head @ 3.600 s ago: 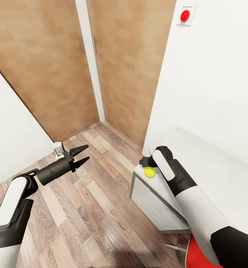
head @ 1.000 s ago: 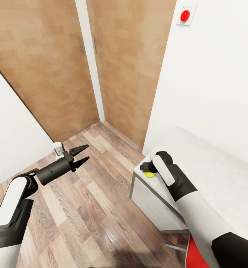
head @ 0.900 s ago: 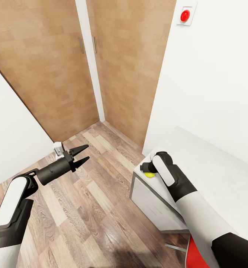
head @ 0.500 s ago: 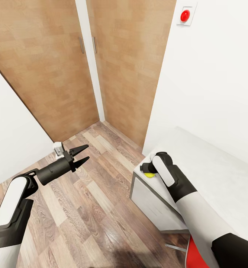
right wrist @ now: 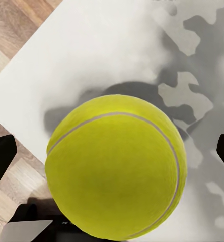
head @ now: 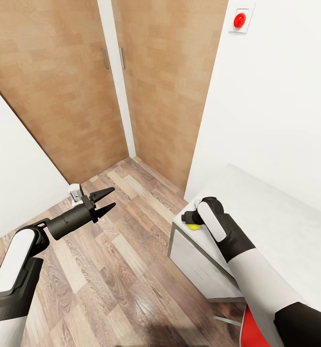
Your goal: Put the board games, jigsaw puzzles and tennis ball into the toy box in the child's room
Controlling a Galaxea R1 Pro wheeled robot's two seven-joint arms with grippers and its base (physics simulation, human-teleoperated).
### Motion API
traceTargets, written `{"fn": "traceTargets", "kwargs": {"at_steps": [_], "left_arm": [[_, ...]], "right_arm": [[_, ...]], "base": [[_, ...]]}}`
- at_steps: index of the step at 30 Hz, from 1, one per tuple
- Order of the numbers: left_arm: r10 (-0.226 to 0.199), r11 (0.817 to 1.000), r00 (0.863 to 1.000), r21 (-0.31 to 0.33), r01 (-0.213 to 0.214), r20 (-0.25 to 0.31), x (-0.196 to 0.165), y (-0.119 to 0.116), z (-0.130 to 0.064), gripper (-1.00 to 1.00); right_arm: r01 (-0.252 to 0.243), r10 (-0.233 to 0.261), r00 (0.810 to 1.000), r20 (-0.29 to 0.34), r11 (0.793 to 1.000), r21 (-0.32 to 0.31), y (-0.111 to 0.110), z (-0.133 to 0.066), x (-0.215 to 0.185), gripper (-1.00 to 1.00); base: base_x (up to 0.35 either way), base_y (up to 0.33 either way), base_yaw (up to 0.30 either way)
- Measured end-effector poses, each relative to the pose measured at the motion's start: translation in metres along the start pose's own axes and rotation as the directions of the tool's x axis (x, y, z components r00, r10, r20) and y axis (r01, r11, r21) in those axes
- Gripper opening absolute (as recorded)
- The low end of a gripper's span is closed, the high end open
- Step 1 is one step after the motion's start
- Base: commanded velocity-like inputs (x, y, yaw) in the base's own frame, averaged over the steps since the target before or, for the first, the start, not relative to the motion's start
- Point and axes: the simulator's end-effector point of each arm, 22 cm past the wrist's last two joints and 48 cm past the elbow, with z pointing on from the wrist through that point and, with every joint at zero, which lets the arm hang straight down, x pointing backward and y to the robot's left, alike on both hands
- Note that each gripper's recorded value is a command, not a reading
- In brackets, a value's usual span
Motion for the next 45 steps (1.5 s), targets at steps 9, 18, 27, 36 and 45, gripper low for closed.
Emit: {"fn": "traceTargets", "kwargs": {"at_steps": [9, 18, 27, 36, 45], "left_arm": [[0.0, 1.0, 1.0, 0.0, 0.0, 0.0, 0.0, 0.0, 0.0, 1.0], [0.0, 1.0, 1.0, 0.0, 0.0, 0.002, -0.0004, 0.0001, 0.0, 1.0], [0.0, 1.0, 1.0, 0.0, 0.0, 0.0, 0.0, 0.0, 0.0, 1.0], [-0.001, 1.0, 1.0, 0.002, 0.001, 0.0, 0.0001, -0.0005, -0.0001, 1.0], [-0.001, 1.0, 1.0, 0.002, 0.001, 0.0, 0.0003, -0.0003, -0.0001, 1.0]], "right_arm": [[-0.002, 0.002, 1.0, 0.001, 1.0, 0.003, -0.0022, -0.0001, -0.0008, 1.0], [-0.003, 0.003, 1.0, 0.002, 1.0, 0.004, -0.0036, -0.0002, -0.0012, -1.0], [-0.001, 0.001, 1.0, 0.003, 1.0, 0.003, -0.0023, -0.0004, -0.0012, -1.0], [-0.001, 0.001, 1.0, 0.003, 1.0, 0.003, -0.0028, -0.0004, -0.0013, -1.0], [-0.003, 0.003, 1.0, 0.003, 1.0, 0.002, -0.003, -0.0003, -0.0013, -1.0]], "base": [[0.0, 0.0, 0.0], [0.0, 0.0, 0.0], [0.0, 0.0, 0.0], [0.0, 0.0, 0.0], [0.0, 0.0, 0.0]]}}
